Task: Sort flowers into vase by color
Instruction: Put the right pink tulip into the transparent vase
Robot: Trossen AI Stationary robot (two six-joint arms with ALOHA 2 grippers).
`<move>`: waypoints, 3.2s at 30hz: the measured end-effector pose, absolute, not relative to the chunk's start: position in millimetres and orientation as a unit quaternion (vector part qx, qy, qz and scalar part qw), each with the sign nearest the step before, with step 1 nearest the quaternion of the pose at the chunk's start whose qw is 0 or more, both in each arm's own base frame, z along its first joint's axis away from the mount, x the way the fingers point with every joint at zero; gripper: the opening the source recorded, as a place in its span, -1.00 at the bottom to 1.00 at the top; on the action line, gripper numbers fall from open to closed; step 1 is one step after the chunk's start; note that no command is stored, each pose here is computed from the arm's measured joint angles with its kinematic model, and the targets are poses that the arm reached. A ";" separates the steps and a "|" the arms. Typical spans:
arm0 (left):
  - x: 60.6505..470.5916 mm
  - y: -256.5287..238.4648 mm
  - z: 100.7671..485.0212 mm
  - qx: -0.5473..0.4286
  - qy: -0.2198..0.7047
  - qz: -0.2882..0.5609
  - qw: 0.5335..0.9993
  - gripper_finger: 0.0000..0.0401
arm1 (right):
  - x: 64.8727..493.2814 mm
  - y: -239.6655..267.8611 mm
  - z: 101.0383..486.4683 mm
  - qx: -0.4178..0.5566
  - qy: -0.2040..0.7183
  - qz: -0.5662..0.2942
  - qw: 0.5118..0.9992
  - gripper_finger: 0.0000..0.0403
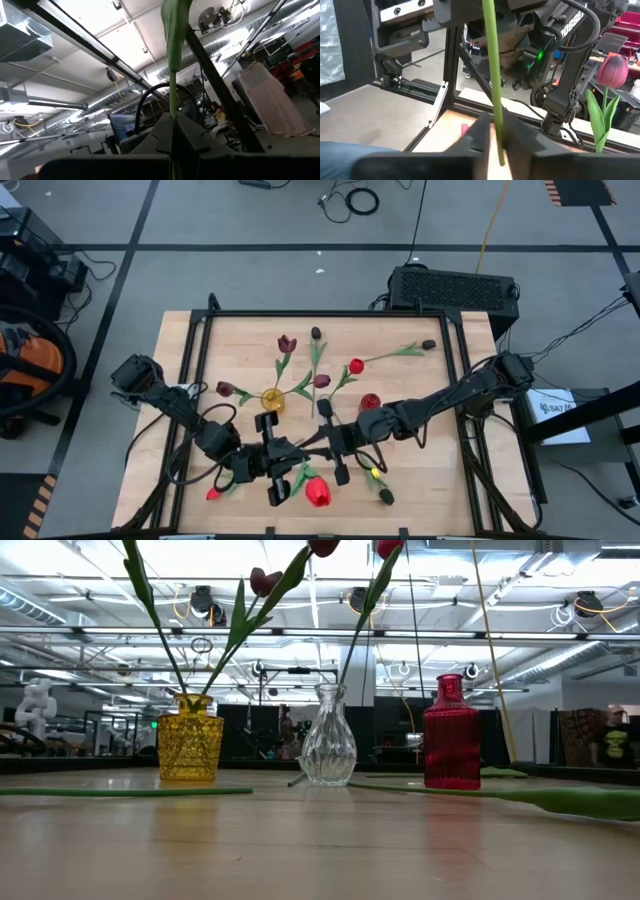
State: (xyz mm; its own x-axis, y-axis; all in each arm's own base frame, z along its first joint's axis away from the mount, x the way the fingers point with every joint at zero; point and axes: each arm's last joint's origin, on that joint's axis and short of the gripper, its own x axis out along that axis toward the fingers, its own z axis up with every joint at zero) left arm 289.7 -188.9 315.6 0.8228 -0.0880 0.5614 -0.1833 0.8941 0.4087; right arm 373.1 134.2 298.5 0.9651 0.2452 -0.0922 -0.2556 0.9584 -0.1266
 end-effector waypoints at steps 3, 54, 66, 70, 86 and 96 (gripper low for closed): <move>289.9 -188.3 315.4 0.227 -0.291 0.034 0.929 -0.95 | 373.0 134.1 297.4 -0.072 0.043 0.127 0.988 -0.96; 283.0 -194.7 358.9 0.104 -0.122 0.133 0.978 0.08 | 345.3 118.1 309.8 -0.075 0.150 0.071 0.983 -0.99; 282.4 -195.6 359.0 0.113 -0.122 0.133 0.977 -0.24 | 345.7 115.6 308.6 -0.076 0.156 0.068 0.983 -0.99; 282.8 -195.9 357.9 0.120 -0.117 0.132 0.977 -0.46 | 345.5 115.5 307.8 -0.077 0.160 0.068 0.982 -0.99; 272.0 -201.9 362.4 0.142 -0.107 0.133 0.975 -0.93 | 345.0 114.4 305.7 -0.070 0.171 0.051 0.981 -0.65; 286.5 -187.4 354.2 0.164 -0.078 0.139 0.973 -0.96 | 318.2 105.7 309.6 -0.043 0.260 0.038 0.964 -0.04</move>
State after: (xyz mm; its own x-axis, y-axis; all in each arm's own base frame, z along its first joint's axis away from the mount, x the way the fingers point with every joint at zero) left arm 286.5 -187.4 354.2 0.9492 0.2451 0.1975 -0.2964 0.9073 0.2984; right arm 318.2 105.7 309.6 0.8614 0.0517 -0.5053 -0.0965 0.9933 -0.0629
